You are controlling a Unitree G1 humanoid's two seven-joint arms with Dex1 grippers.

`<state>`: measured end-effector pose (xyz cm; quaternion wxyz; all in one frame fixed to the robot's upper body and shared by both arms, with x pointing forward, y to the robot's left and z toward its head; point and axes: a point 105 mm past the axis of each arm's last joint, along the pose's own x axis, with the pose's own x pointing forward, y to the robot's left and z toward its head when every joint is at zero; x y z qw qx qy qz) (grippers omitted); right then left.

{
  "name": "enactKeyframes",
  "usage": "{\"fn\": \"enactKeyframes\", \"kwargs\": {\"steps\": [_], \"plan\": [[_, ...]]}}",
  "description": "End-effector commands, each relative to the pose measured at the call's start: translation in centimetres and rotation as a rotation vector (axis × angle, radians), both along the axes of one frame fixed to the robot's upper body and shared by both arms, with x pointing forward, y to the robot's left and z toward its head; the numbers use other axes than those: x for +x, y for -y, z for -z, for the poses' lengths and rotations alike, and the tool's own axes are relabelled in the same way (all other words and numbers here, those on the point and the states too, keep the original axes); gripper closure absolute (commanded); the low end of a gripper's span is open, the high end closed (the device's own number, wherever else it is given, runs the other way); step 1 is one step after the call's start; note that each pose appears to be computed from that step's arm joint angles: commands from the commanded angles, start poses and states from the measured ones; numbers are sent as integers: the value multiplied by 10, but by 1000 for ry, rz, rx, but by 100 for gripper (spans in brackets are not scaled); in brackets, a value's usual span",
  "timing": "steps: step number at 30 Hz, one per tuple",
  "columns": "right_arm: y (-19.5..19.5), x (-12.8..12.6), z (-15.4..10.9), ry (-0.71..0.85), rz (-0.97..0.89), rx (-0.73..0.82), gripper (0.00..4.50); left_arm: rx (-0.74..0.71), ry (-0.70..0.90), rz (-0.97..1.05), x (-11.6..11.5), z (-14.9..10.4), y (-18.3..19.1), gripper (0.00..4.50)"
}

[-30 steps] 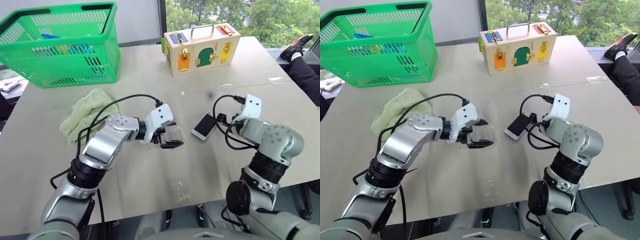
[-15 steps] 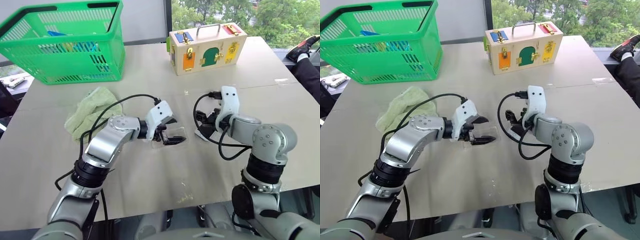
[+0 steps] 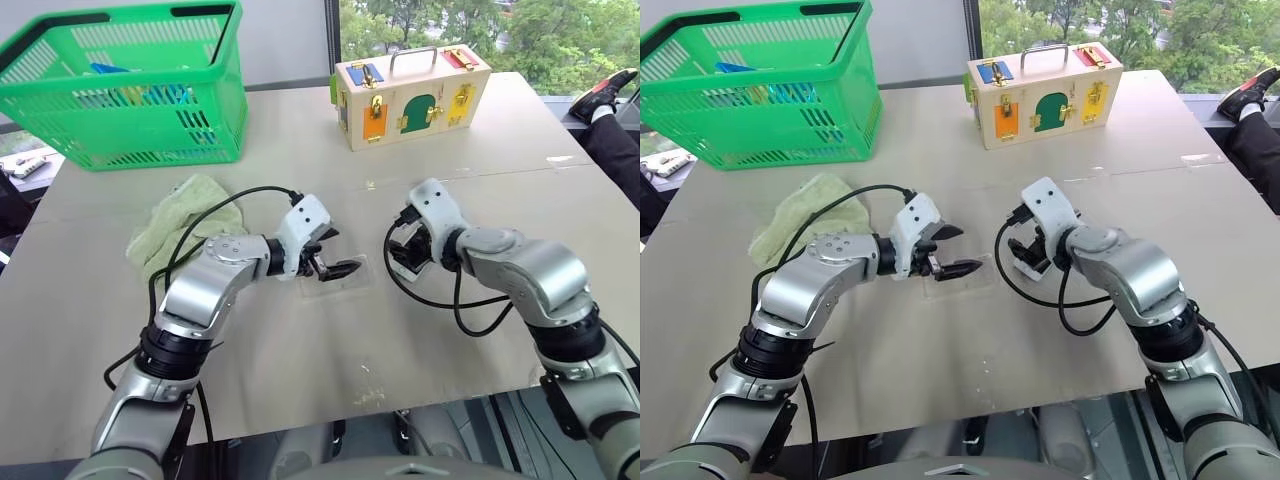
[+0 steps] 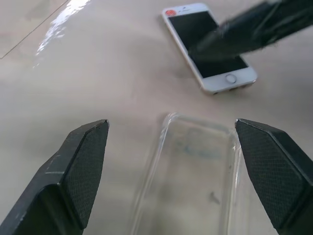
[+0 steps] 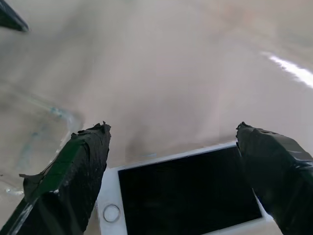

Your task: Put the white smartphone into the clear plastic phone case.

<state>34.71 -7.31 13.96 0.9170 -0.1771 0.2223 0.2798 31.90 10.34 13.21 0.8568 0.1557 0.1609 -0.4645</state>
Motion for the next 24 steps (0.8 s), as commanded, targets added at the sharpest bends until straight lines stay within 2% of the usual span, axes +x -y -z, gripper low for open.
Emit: {"fn": "enactKeyframes", "kwargs": {"steps": [1, 6, 11, 24], "plan": [[-7, 11, -15, 65, -25, -10, 4, -16, 40, 35, -10, -10, -8, 26], [-15, 22, -13, 68, -58, -50, 4, -71, 60, 119, -24, -15, -18, 26], [-11, 27, -7, 60, -122, -169, 4, -168, 111, 176, -33, -26, -25, 26], [26, 5, 9, -23, -286, -358, 4, -352, 156, 190, -48, -48, -37, 26]]}}
